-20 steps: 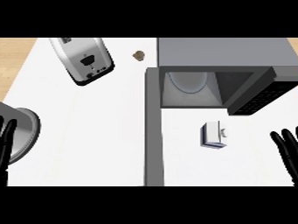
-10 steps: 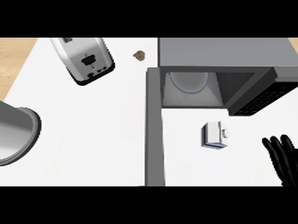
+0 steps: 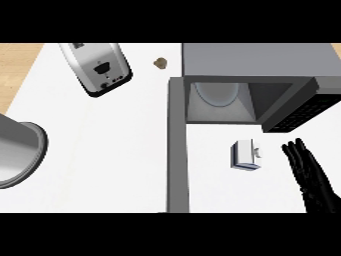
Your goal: Pick up the milk, place it into the microwave and close the microwave
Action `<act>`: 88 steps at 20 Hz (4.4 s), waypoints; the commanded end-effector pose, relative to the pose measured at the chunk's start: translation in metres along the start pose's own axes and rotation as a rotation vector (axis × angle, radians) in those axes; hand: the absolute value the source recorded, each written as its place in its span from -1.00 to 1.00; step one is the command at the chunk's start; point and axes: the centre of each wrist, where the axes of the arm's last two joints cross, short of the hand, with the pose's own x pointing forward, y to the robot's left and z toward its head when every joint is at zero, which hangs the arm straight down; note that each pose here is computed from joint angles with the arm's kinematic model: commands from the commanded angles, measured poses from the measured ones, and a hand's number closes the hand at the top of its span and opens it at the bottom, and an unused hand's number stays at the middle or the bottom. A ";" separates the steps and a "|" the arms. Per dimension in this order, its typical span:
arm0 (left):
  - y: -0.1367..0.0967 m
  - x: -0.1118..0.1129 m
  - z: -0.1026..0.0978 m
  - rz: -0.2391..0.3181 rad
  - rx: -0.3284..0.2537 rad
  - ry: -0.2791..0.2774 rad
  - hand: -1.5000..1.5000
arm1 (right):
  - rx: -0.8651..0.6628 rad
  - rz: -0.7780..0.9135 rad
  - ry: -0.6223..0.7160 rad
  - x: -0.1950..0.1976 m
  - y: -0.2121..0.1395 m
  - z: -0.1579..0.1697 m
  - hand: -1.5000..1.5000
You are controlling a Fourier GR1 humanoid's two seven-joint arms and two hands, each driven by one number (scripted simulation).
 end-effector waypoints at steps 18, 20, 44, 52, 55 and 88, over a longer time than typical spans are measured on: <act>0.028 0.011 0.035 -0.018 0.012 -0.009 -1.00 | -0.082 0.149 0.100 -0.114 -0.013 -0.049 -1.00; 0.041 0.021 0.036 -0.024 -0.010 -0.014 -1.00 | -0.062 0.178 0.125 -0.135 -0.004 -0.031 -1.00; 0.041 0.019 0.053 -0.010 -0.001 -0.015 -1.00 | 0.032 0.252 0.188 -0.224 -0.005 -0.002 -1.00; 0.047 0.012 0.062 -0.004 0.001 0.004 -1.00 | 0.098 0.427 0.179 -0.234 -0.025 -0.016 1.00; 0.036 0.012 0.055 0.002 0.005 -0.012 -1.00 | 0.099 0.447 0.198 -0.243 -0.015 -0.002 1.00; 0.072 0.014 0.066 0.007 0.041 0.034 -1.00 | 0.000 0.342 -0.015 -0.167 0.021 -0.165 1.00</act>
